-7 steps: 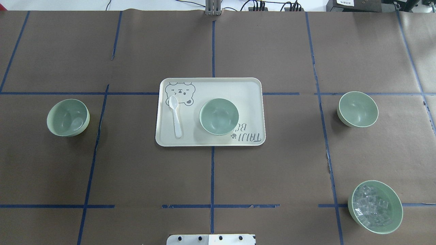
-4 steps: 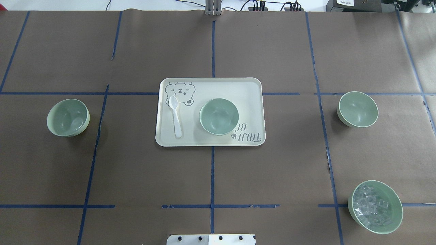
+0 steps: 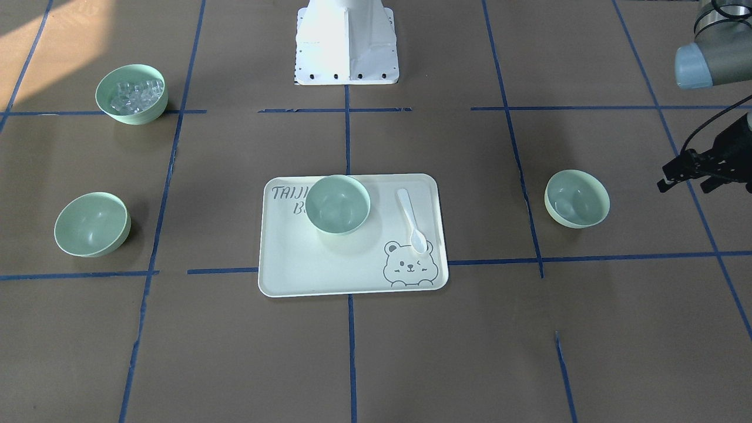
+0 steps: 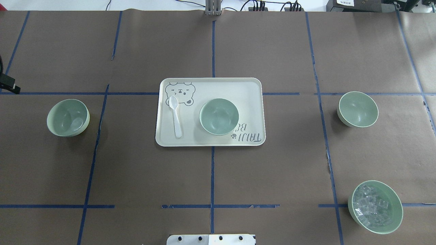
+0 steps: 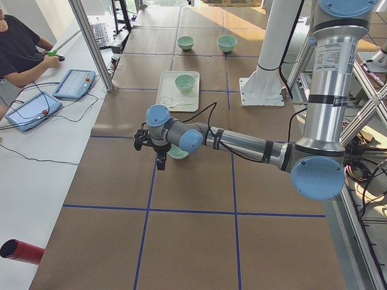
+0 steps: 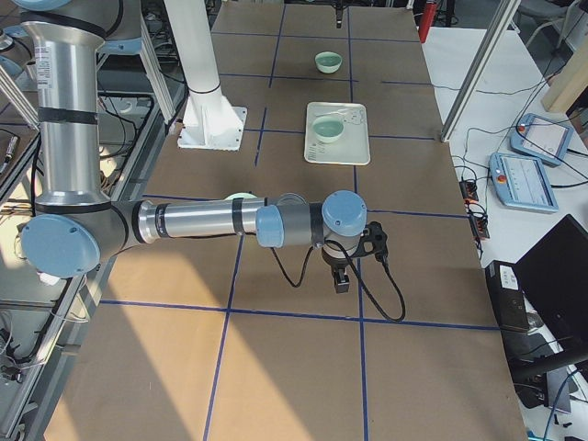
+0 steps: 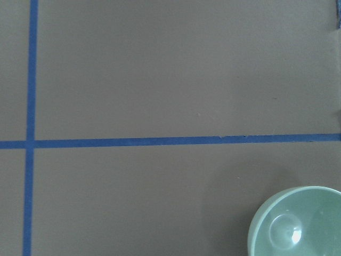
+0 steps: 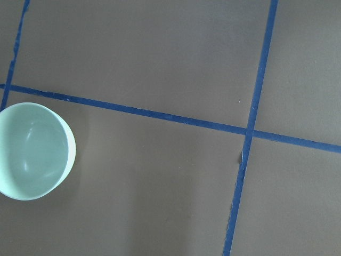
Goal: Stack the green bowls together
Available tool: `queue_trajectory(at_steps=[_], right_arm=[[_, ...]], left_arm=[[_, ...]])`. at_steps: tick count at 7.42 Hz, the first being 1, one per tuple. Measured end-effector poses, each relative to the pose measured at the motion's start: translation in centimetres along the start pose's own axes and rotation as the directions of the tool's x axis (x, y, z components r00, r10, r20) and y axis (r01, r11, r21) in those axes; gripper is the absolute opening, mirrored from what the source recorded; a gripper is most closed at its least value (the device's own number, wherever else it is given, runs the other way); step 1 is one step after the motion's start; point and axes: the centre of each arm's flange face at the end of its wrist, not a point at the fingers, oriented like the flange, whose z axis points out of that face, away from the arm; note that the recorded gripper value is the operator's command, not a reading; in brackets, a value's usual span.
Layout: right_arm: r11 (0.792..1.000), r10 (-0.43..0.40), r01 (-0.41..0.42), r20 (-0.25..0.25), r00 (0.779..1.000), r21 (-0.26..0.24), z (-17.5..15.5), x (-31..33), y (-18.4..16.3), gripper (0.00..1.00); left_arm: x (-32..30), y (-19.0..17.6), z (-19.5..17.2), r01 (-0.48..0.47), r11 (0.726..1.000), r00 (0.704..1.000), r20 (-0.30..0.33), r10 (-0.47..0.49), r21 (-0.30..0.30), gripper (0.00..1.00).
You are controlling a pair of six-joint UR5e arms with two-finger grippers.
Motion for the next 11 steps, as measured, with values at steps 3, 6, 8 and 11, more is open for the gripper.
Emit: queue_trajectory(at_steps=[3,6,8,11], right_arm=[[0.998,0.067,-0.067,0.008,0.998,0.003,0.0,-0.5,0.0,1.00],[0.992,0.126,-0.126,0.011,0.992,0.002,0.0,-1.3,-0.5,1.00],[0.994,0.113,-0.113,0.012,0.994,-0.003,0.3,-2.1,-1.0,1.00],[0.994,0.111,-0.111,0.016,0.994,-0.019,1.4,-4.4,-1.8,1.00]], left_arm=[[2.9,2.2,6.5,0.053,0.999,0.998,-0.024,-0.052,0.011,1.00],[4.6,3.9,10.4,0.055,0.998,0.998,-0.005,-0.055,0.017,0.46],[5.1,4.4,11.0,0.056,0.998,0.998,-0.004,-0.056,0.009,0.00],[5.6,4.5,10.5,0.068,0.998,0.998,-0.015,-0.068,0.013,0.00]])
